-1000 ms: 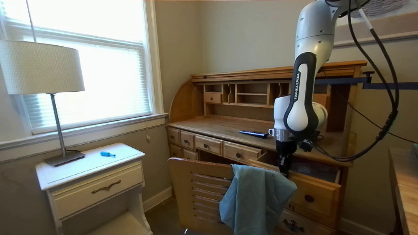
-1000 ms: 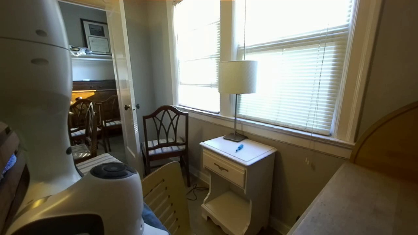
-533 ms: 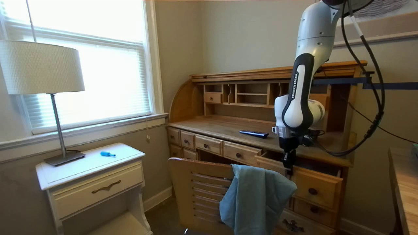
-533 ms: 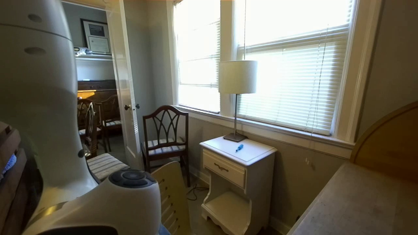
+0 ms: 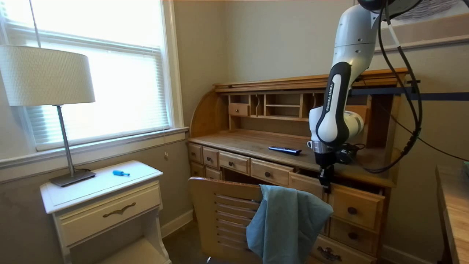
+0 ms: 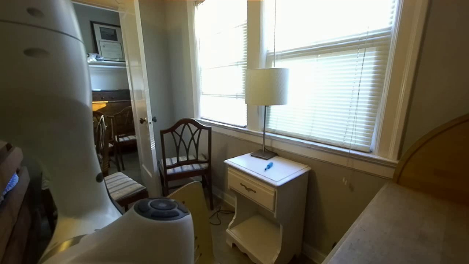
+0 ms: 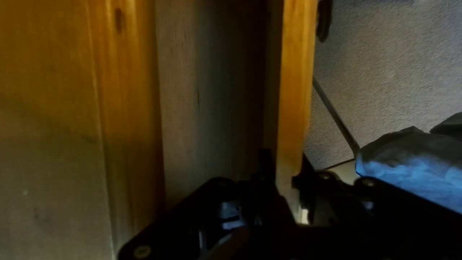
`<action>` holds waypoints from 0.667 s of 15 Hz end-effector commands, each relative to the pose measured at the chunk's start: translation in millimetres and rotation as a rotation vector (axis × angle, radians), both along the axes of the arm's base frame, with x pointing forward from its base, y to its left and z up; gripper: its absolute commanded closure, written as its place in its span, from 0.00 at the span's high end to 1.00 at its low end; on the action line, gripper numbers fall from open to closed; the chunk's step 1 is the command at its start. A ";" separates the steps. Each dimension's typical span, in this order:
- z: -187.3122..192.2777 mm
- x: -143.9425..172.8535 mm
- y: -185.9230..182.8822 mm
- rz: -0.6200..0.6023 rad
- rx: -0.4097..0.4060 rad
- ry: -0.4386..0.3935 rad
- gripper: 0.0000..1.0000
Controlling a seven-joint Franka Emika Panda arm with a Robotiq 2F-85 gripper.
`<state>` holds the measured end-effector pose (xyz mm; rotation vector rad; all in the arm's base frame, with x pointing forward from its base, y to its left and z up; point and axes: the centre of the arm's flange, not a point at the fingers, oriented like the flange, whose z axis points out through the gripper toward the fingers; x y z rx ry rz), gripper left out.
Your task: Close the right drawer.
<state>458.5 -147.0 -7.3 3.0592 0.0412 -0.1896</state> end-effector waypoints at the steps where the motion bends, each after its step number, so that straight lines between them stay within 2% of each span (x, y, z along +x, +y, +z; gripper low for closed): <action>1: -10.9 -19.2 -24.4 -0.011 -0.025 0.084 0.43; 2: -8.5 -20.5 -23.7 -0.012 -0.024 0.091 0.44; 5: 0.3 -27.9 -21.0 -0.017 -0.026 0.103 0.62; 7: 7.1 -34.7 -15.2 -0.020 -0.033 0.118 0.75; 10: 26.7 -39.6 -5.2 -0.024 -0.075 0.099 0.96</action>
